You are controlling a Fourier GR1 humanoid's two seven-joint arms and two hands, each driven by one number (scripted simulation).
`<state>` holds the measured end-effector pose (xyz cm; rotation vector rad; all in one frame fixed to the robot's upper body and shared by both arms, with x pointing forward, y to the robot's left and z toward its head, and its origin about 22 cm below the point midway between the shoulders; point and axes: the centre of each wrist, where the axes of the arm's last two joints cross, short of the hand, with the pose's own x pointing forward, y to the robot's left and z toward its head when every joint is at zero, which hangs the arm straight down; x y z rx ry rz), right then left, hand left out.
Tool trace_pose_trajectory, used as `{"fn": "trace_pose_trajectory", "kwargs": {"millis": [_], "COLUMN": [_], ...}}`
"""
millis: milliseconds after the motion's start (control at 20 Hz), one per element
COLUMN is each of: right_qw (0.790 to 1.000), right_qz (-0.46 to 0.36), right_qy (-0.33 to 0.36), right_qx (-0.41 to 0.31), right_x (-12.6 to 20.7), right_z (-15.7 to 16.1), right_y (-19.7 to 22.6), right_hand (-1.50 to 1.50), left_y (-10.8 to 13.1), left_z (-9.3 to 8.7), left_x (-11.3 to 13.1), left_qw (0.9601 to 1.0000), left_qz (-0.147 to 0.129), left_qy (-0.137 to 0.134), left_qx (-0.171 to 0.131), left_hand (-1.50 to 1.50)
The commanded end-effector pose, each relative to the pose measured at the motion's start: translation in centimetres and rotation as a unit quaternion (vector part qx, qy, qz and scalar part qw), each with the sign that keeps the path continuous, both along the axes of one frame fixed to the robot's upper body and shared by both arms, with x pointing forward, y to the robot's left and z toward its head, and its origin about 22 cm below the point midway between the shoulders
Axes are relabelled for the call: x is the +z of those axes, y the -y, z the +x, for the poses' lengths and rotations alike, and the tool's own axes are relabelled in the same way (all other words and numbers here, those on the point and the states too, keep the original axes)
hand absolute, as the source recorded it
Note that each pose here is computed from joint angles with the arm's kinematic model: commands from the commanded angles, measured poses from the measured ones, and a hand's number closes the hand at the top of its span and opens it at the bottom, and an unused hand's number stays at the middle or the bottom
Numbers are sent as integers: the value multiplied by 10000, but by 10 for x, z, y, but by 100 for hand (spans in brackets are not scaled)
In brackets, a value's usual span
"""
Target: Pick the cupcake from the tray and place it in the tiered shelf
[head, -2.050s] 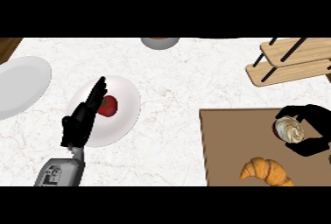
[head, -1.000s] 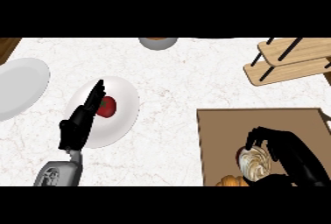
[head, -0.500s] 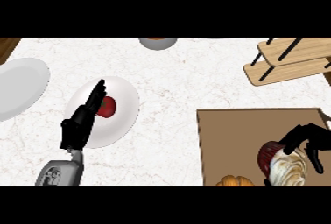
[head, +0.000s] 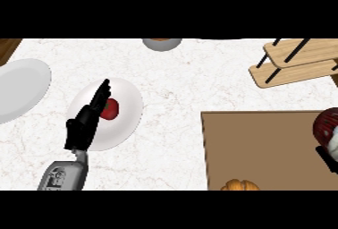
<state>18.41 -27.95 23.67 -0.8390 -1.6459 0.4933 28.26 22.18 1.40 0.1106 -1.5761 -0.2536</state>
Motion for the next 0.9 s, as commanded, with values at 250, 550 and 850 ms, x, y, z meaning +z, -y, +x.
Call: {"fn": "trace_pose_trajectory", "kwargs": {"millis": [250, 550, 850], "right_qw": [9934, 9904, 9840], "right_qz": [-119, -135, -208], "right_qy": [828, 898, 1176], "right_qx": [-789, -1039, -1321], "right_x": [80, 88, 105], "right_z": [25, 59, 83], "right_y": [21, 21, 56], "right_hand": [150, 150, 150], "left_y": [1, 1, 3], "left_z": [-3, 5, -11], "left_x": [9, 2, 1], "left_qw": [10000, 9999, 10000], "left_qz": [33, -70, 45], "left_qy": [13, 55, -26], "left_qx": [-55, 48, 23], "left_hand": [0, 0, 0]}}
